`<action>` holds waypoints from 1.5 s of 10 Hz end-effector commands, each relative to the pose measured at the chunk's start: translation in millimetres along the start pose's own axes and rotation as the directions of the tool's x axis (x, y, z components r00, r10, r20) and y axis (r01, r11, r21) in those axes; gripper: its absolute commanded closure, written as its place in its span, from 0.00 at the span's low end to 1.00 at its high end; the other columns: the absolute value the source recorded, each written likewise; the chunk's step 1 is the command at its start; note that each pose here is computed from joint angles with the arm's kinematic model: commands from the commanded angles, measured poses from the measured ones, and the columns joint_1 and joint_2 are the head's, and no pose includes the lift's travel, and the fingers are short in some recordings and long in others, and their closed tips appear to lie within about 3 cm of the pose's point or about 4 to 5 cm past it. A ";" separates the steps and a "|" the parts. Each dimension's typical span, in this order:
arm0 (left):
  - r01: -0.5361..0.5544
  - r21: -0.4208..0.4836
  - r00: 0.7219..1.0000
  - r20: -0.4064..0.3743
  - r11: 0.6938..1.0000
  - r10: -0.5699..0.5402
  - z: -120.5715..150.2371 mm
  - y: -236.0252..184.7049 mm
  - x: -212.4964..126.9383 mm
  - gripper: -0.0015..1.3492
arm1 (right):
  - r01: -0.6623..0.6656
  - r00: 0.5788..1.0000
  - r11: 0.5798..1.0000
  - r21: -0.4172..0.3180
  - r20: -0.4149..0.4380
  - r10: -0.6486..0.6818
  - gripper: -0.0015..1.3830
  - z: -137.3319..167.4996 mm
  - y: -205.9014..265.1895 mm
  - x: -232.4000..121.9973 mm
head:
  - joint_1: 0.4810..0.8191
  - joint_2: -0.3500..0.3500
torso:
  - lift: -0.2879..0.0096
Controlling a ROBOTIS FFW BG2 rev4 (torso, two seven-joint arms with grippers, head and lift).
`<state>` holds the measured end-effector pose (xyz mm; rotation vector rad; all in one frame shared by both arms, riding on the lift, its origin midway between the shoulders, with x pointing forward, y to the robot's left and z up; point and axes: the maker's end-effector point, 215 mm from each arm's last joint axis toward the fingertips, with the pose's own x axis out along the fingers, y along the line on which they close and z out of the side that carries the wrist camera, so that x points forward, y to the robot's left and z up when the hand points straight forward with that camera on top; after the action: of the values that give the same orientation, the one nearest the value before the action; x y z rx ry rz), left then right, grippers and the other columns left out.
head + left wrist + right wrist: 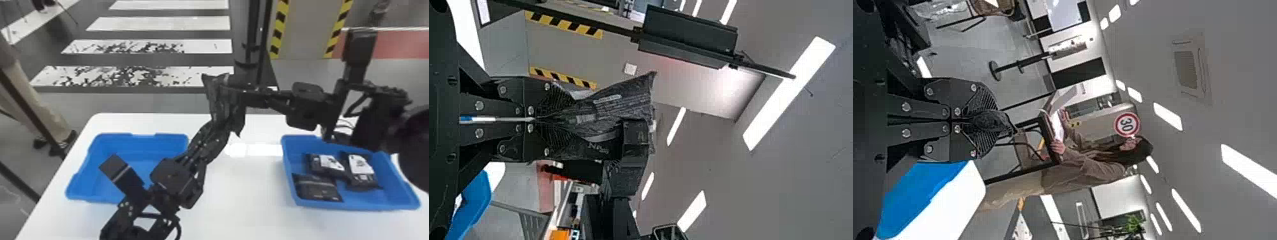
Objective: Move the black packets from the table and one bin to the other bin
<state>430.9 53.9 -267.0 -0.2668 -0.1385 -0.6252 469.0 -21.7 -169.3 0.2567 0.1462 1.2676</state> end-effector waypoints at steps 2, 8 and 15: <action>-0.012 -0.049 0.999 -0.039 0.999 0.010 -16.6 3.3 -2.5 0.36 | 0.035 0.994 0.997 -0.065 0.104 -0.029 0.85 32.0 0.8 -14.3 | 0.57 0.56 | 0.60; -0.128 -0.016 0.991 0.033 0.992 0.129 -3.9 44.8 -26.9 0.16 | 0.634 0.773 0.765 -0.115 0.078 -0.630 0.85 -43.8 -141.7 -210.4 | 0.58 0.35 | 0.60; -0.190 0.028 0.977 0.108 0.981 0.186 14.3 54.1 -34.7 0.15 | 0.762 0.646 0.632 -0.142 0.083 -0.759 0.12 -111.0 -175.3 -271.3 | 0.63 0.16 | 0.60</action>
<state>435.1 118.6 -274.0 -0.2763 -0.2141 -0.4230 528.2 -321.0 -341.9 0.0518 0.1518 0.4008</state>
